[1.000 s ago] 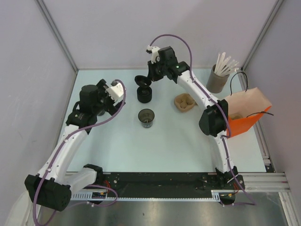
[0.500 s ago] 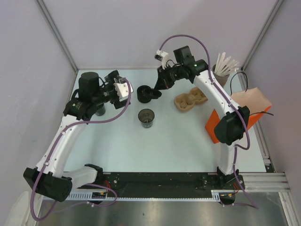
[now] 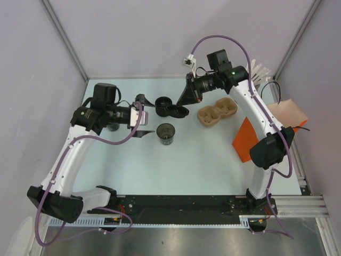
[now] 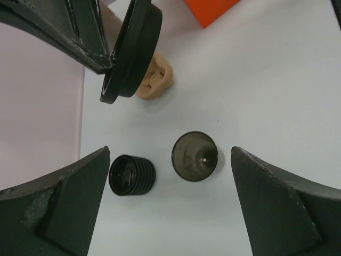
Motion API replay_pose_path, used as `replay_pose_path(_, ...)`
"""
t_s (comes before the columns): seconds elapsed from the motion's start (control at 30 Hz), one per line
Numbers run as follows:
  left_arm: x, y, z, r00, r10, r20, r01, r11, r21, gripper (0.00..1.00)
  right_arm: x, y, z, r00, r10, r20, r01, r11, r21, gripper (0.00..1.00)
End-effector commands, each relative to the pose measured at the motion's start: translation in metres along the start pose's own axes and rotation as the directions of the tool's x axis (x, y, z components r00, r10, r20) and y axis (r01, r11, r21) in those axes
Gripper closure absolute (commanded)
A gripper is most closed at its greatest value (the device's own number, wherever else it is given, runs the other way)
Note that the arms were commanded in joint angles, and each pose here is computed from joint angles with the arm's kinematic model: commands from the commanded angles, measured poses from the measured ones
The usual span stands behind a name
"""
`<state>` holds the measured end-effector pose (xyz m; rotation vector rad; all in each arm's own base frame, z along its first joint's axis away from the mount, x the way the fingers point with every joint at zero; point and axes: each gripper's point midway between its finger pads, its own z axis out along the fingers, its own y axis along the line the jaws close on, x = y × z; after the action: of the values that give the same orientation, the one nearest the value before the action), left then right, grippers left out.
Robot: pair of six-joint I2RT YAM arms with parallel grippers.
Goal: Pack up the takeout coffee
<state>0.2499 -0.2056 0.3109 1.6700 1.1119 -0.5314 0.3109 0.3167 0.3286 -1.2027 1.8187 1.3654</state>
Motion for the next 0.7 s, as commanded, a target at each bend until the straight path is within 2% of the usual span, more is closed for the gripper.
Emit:
replay_pose_path(0.0,-0.051,-0.003,-0.001,0.973,0.083,0.214,-0.094,0.995,0.041,0.00,-0.010,0.031,-0.015,0.998,-0.020,0.053,0.026,0.993,-0.117,0.92)
replay_pose_path(0.13,-0.066,0.000,0.002,0.956,0.038,0.291,-0.060,0.996,0.065,0.03,-0.010,0.041,-0.016,0.998,-0.011,0.063,0.023,0.983,-0.180,0.92)
replay_pose_path(0.23,-0.070,0.004,0.005,0.951,0.013,0.308,-0.037,0.997,0.072,0.04,-0.010,0.047,-0.014,0.998,-0.009,0.064,0.023,0.976,-0.215,0.92)
replay_pose_path(0.43,-0.051,-0.003,0.008,0.975,0.002,0.224,-0.018,0.997,0.070,0.04,0.010,0.009,-0.013,0.999,-0.048,-0.010,0.048,0.999,-0.001,0.93)
replay_pose_path(0.5,-0.040,-0.009,0.006,0.985,-0.007,0.175,-0.004,0.998,0.063,0.05,0.033,-0.006,-0.016,0.996,-0.046,-0.083,0.053,0.995,0.084,0.89)
replay_pose_path(0.53,-0.035,-0.015,0.006,0.987,-0.040,0.152,0.030,0.997,0.072,0.05,0.042,-0.005,-0.021,0.990,-0.084,-0.112,0.095,0.991,0.095,0.84)
replay_pose_path(0.6,-0.027,-0.024,0.001,0.990,-0.080,0.113,0.073,0.995,0.071,0.05,0.060,-0.006,-0.025,0.986,-0.075,-0.151,0.092,0.990,0.107,0.79)
replay_pose_path(0.67,-0.011,-0.044,0.001,0.988,-0.144,0.060,0.138,0.986,0.097,0.00,0.069,0.009,-0.036,0.981,-0.108,-0.164,0.120,0.991,0.062,0.64)
